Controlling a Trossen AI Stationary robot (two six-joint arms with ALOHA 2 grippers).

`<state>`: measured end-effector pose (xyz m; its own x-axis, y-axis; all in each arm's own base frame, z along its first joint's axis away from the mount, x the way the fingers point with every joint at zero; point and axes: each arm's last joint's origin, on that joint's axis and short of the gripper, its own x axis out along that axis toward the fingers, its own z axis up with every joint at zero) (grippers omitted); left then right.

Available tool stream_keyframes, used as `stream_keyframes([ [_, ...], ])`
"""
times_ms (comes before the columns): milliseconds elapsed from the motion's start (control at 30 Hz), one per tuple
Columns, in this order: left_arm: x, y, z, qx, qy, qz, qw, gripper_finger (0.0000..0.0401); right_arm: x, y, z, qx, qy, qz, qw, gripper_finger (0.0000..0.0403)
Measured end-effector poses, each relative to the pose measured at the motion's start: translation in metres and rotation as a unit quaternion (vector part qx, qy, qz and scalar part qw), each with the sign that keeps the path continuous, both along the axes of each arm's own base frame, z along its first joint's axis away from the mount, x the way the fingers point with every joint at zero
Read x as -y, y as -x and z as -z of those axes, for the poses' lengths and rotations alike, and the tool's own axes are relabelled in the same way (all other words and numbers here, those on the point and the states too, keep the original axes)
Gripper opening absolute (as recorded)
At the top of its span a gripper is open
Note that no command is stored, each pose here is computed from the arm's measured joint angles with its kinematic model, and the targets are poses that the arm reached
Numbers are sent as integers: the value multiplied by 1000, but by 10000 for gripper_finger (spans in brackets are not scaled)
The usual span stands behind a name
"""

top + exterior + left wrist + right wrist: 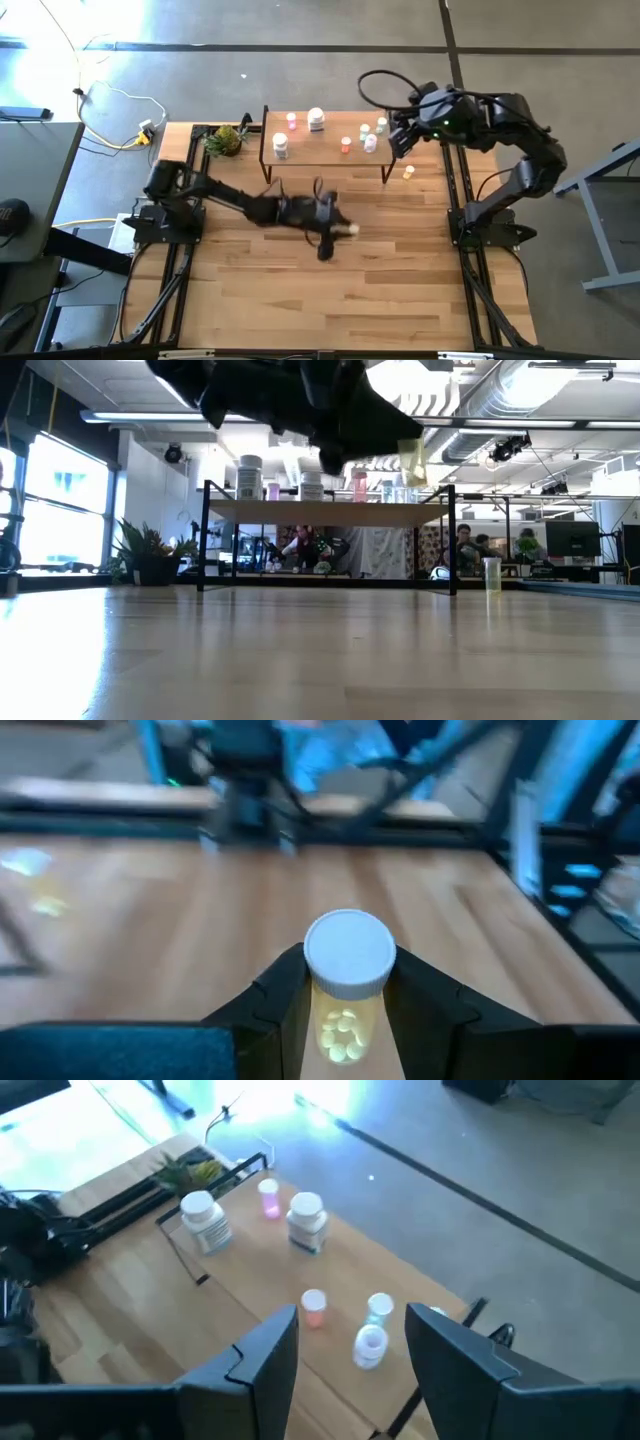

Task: Pick and place medicine bottles onto shelf by color
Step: Put the bottom yellow pill bottle on the shelf

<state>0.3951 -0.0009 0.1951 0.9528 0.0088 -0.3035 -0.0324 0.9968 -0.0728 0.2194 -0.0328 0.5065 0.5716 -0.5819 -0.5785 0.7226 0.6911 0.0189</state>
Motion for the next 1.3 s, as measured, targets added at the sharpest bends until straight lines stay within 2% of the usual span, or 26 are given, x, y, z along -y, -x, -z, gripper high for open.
stream_keyframes([
  [300, -74, 29, -55, 44, -41, -121, 991, 106, 0, 14, -6, -12, 34, -4, 999, 177],
  [433, -98, 48, -74, 53, -63, -186, 979, 106, 0, 20, -9, -13, 56, 8, 998, 177],
  [533, -109, 57, -81, 46, -76, -256, 963, 106, 1, 25, -11, -10, 72, 26, 997, 177],
  [700, -114, 66, -78, 14, -70, -351, 934, 106, 2, 28, -13, -17, 99, 44, 994, 177],
  [867, -109, 66, -72, 3, -50, -406, 912, 106, 3, 29, -14, -30, 114, 41, 992, 177],
  [1033, -106, 70, -66, -20, -55, -458, 887, 106, 3, 29, -14, -32, 118, 43, 992, 177],
  [1300, -111, 72, -60, -30, -36, -480, 876, 106, 3, 29, -14, -32, 119, 44, 991, 177],
])
